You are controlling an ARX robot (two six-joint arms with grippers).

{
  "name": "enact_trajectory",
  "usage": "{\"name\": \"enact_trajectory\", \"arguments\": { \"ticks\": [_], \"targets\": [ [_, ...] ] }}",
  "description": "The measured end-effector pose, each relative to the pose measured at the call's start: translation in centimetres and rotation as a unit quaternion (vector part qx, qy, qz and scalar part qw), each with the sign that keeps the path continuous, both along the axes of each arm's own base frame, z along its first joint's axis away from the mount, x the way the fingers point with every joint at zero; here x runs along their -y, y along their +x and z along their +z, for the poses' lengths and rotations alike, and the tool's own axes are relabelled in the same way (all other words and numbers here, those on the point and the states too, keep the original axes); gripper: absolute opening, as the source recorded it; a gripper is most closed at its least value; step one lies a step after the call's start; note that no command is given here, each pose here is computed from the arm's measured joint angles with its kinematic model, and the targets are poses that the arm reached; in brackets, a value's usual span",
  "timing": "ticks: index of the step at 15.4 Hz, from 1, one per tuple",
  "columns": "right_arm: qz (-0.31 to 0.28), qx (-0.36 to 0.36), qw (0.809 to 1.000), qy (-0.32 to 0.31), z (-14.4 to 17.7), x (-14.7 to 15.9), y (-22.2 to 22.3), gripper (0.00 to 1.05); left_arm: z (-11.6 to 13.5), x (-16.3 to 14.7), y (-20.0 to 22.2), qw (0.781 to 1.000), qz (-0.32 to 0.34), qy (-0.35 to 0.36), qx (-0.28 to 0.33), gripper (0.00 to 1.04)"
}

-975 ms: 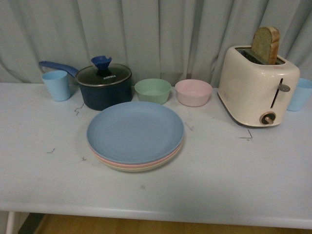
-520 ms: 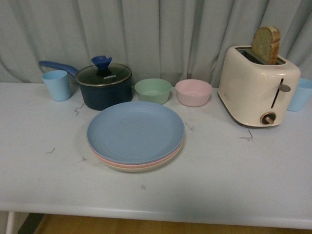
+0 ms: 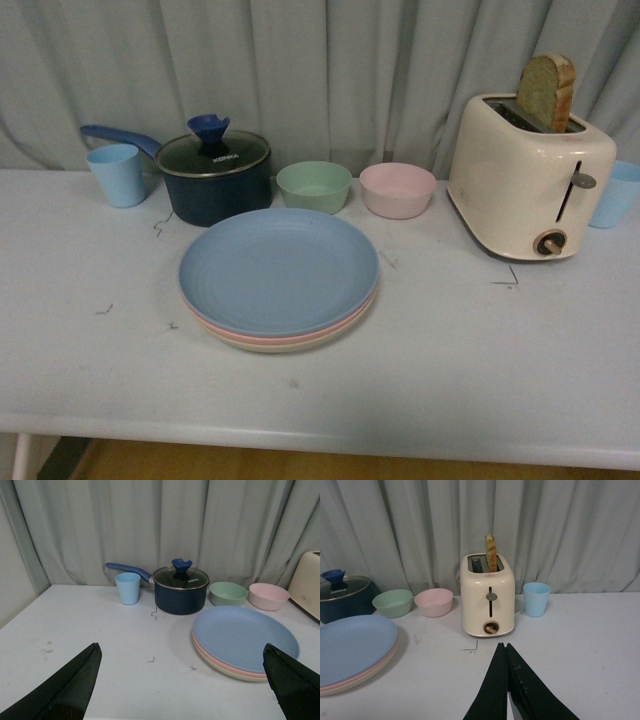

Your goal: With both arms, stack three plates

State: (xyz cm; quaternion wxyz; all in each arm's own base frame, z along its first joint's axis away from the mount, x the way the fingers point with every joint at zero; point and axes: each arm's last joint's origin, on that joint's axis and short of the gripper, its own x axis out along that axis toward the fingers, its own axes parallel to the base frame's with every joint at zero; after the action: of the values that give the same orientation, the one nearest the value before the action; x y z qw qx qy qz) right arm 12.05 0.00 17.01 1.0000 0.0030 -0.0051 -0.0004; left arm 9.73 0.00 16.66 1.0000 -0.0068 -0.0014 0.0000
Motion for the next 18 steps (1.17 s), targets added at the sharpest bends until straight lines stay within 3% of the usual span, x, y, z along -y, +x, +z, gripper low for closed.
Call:
{"name": "enact_trajectory", "arguments": {
  "ticks": [9,10,14,18],
  "targets": [
    [0.000,0.002,1.000,0.000,0.0,0.0,-1.3,0.02,0.0,0.0,0.0,1.000,0.000,0.000,0.000,0.98],
    [0.001,-0.025,1.000,0.000,-0.6,0.0,-1.8,0.02,0.0,0.0,0.0,1.000,0.000,0.000,0.000,0.98],
    [0.001,0.008,1.000,0.000,-0.1,0.0,-2.3,0.02,0.0,0.0,0.0,1.000,0.000,0.000,0.000,0.98],
    [0.000,-0.003,1.000,0.000,-0.3,0.0,-2.3,0.02,0.0,0.0,0.0,1.000,0.000,0.000,0.000,0.98]
  ]
}}
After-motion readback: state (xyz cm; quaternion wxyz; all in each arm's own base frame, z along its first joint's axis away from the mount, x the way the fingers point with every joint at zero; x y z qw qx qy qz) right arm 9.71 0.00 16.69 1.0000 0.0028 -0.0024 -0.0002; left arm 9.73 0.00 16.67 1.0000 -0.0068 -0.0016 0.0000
